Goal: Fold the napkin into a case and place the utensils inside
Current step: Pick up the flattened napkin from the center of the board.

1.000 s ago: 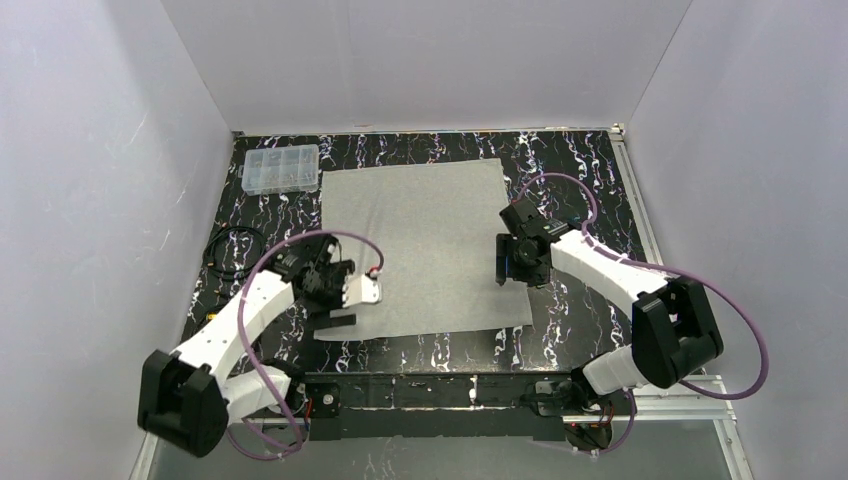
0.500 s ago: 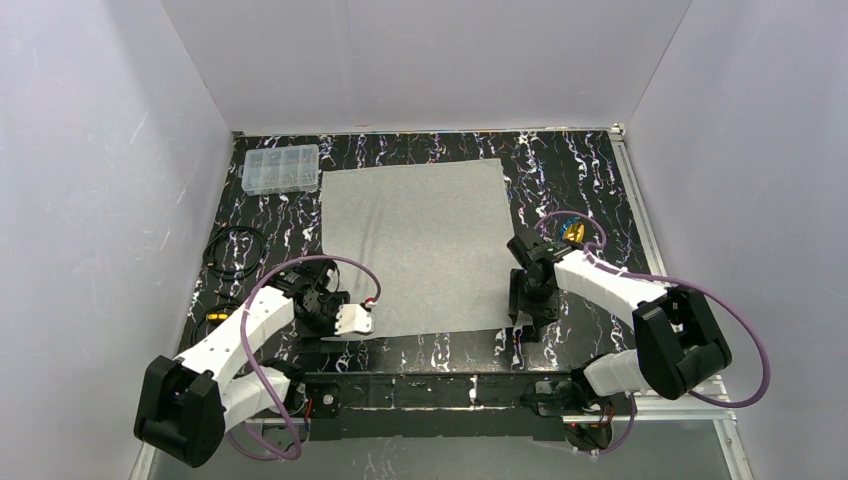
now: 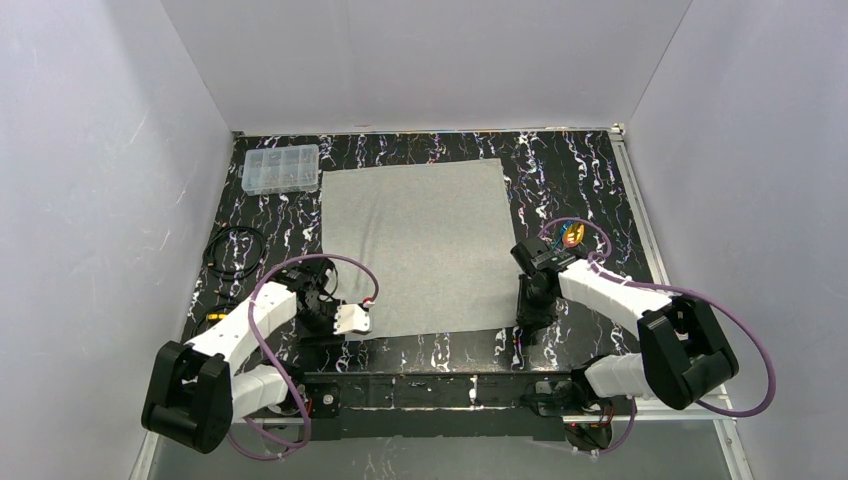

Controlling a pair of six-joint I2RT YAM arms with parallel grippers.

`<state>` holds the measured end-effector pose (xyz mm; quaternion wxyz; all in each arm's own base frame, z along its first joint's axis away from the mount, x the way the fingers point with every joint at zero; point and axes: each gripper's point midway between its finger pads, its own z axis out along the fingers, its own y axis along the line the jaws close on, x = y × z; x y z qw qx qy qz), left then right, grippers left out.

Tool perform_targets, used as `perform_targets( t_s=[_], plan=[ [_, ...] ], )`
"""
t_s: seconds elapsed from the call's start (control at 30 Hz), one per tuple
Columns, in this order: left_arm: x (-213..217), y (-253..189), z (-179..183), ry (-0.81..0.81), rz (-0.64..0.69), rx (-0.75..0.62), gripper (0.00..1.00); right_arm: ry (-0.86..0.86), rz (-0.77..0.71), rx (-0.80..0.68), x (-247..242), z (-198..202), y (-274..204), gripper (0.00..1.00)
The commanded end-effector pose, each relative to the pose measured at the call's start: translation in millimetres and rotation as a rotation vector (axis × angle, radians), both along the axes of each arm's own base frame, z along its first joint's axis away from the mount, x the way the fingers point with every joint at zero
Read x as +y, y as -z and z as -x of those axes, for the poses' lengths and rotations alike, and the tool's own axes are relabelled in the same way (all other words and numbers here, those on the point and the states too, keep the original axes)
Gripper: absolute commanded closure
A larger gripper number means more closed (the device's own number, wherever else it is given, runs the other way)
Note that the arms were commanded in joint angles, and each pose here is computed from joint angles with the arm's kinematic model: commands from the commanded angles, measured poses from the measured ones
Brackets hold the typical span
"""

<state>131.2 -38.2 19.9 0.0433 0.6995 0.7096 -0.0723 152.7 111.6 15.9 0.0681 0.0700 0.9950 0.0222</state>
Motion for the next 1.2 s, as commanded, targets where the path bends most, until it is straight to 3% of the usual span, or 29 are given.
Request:
perform_targets(
  t_s=[0.0, 0.13, 0.4, 0.57, 0.7, 1.0, 1.17],
  plan=[
    [-7, -7, -3, 0.002, 0.033, 0.004, 0.61, 0.007, -0.012, -0.063, 4, -16, -6, 0.62],
    [-9, -9, -7, 0.001, 0.041, -0.001, 0.69, 0.013, -0.013, -0.079, 1, -18, -10, 0.45],
    [-12, -15, -16, -0.008, 0.05, -0.025, 1.0, 0.046, -0.033, -0.115, -6, -22, -14, 0.44],
    [-14, -17, -19, -0.015, 0.051, -0.025, 1.0, 0.01, -0.138, -0.098, 10, -22, -16, 0.49],
    [-16, -19, -21, -0.015, 0.06, -0.03, 1.0, -0.02, -0.143, -0.097, 9, -17, -26, 0.42],
    [-12, -25, -19, -0.015, 0.045, -0.022, 1.0, 0.015, -0.133, -0.084, 5, -13, -23, 0.35],
    [-16, -36, -4, -0.021, 0.074, 0.045, 0.73, 0.04, -0.091, -0.084, -1, -17, -17, 0.36]
  ],
)
